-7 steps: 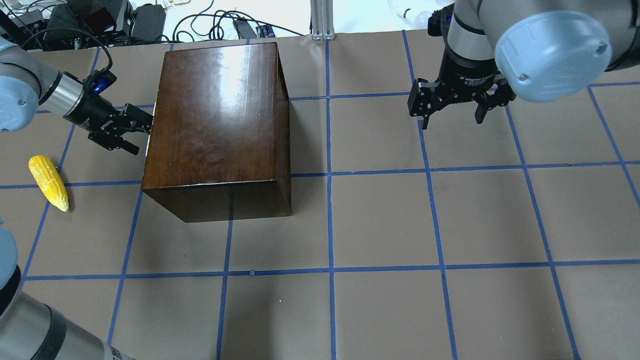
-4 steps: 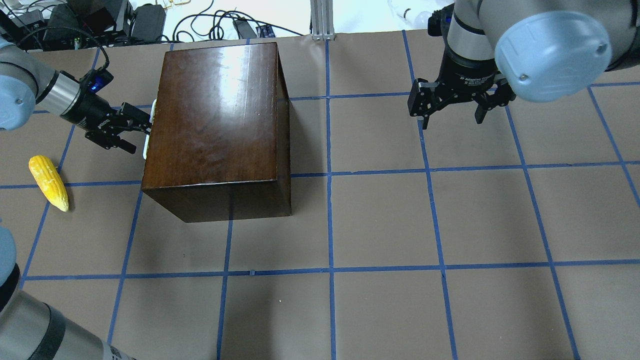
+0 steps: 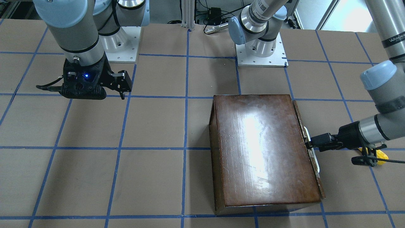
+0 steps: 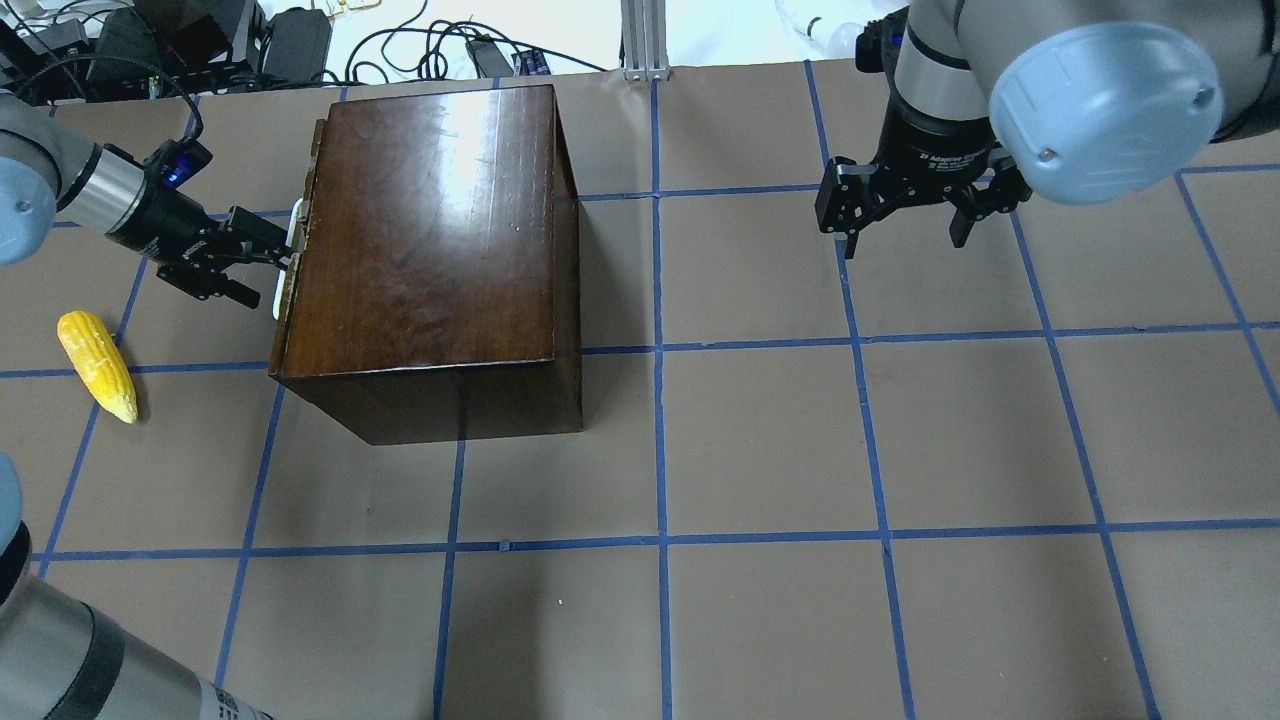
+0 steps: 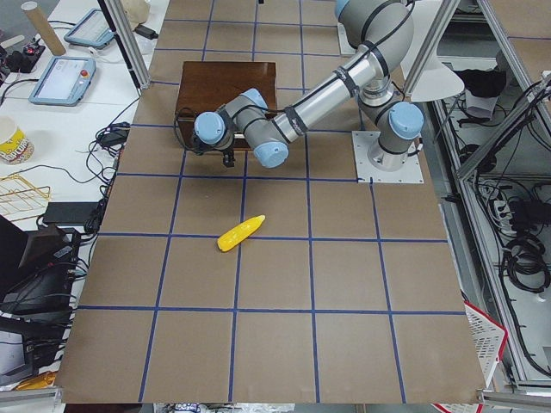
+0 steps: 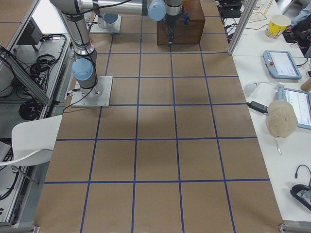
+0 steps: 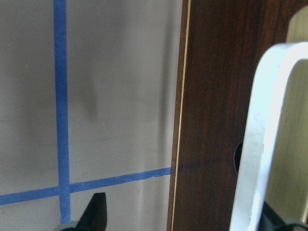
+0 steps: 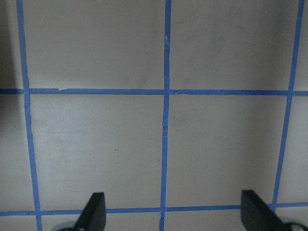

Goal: Open drawer and put corn inside
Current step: 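Pull the drawer handle outward with the left gripper, opening the drawer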

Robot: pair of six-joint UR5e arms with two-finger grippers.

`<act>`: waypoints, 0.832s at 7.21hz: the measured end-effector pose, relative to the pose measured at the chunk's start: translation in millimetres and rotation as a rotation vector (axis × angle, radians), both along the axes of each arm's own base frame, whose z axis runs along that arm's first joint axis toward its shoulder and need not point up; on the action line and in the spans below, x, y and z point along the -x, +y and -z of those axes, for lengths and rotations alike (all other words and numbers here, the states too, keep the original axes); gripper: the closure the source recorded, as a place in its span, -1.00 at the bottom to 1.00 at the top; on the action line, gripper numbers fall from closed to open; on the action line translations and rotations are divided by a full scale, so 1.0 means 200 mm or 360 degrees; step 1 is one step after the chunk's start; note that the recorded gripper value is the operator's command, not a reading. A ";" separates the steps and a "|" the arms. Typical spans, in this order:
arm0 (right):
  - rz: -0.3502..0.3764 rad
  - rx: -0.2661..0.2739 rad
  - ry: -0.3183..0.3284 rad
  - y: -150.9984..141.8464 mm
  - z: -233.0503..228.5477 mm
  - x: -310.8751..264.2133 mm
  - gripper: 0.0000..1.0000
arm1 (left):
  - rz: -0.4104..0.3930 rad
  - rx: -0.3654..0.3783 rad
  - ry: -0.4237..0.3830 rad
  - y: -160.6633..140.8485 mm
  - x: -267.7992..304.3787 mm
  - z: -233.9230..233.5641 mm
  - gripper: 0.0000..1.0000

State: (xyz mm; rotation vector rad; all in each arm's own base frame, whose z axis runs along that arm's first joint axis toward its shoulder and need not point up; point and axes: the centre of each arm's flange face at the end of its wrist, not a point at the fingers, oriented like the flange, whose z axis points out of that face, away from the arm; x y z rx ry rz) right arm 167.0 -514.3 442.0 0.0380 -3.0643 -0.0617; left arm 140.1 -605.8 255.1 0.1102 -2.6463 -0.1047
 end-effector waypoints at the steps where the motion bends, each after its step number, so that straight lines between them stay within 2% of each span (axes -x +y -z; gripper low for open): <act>1: 0.0000 0.0000 0.0000 0.00 0.00 0.00 -1.00 | -0.0012 0.0001 0.0000 0.01 -0.03 0.00 -1.00; 6: 0.0000 0.0000 0.0000 0.00 0.00 0.00 -1.00 | -0.0043 0.0014 -0.0003 0.02 -0.11 0.00 -1.00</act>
